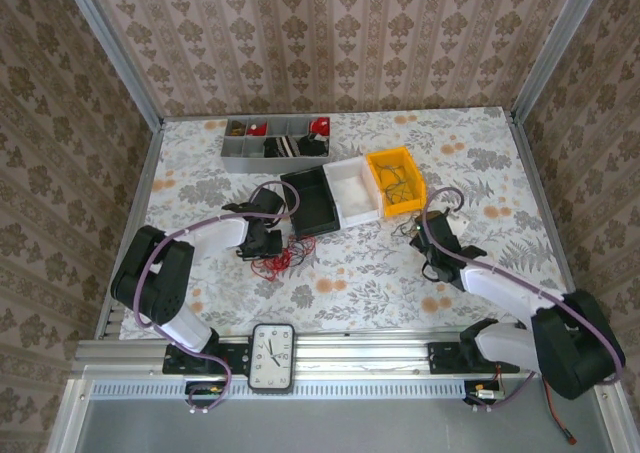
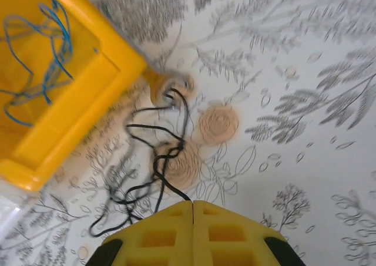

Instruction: Untangle the cables

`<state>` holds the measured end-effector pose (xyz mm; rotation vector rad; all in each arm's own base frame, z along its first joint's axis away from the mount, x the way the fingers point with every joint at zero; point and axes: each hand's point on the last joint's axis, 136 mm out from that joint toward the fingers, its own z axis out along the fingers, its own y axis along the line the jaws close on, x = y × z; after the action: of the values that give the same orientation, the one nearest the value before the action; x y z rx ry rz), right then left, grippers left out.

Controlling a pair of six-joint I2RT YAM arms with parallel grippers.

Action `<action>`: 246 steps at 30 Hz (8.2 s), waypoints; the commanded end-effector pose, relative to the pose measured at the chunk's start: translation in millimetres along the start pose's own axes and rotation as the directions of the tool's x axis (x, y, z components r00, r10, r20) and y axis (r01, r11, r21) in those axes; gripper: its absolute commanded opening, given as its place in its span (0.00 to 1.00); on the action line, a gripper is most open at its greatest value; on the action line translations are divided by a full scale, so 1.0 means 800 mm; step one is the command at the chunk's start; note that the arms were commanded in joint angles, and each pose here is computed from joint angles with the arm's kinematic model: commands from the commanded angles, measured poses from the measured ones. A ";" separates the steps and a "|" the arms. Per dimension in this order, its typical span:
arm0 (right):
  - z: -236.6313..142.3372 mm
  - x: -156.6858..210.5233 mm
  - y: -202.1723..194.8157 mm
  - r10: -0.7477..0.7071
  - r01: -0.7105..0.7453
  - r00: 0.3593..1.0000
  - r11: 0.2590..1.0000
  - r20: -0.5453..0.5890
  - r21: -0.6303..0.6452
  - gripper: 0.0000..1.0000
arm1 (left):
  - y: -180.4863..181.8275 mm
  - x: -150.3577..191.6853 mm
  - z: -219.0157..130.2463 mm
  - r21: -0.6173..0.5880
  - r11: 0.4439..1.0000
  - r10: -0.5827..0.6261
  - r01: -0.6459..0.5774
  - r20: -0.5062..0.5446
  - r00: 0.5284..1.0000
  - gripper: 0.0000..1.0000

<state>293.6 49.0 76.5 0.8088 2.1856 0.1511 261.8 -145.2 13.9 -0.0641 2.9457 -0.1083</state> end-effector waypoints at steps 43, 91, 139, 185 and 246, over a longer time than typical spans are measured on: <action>-0.106 -0.046 0.277 -0.287 0.181 0.958 0.551 0.018 -0.815 0.00 | 0.036 0.005 0.031 -0.093 0.995 -0.028 0.029 0.014 1.000 0.00; -0.037 0.283 0.315 -0.896 0.505 0.434 0.328 -0.094 -0.798 0.35 | 0.036 0.005 0.027 -0.109 0.994 -0.011 0.012 0.013 1.000 0.00; -0.092 0.094 0.253 -0.500 0.205 0.860 0.529 -0.107 -0.824 0.01 | -0.152 0.012 -0.080 0.453 0.731 0.376 -0.510 0.358 0.855 0.03; -0.020 0.156 0.116 -0.651 0.545 0.739 0.729 -0.173 -0.414 0.53 | -0.169 -0.003 -0.106 0.147 0.761 0.476 -0.632 0.536 0.697 0.70; -0.011 0.177 0.137 -0.706 0.585 0.652 0.701 -0.278 -0.409 0.44 | -0.039 -0.039 -0.060 0.164 0.977 0.050 -0.137 0.450 0.891 0.71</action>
<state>283.3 220.2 41.8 -0.2103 2.5938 0.2829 277.5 -167.9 63.2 0.0913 2.4683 -0.3023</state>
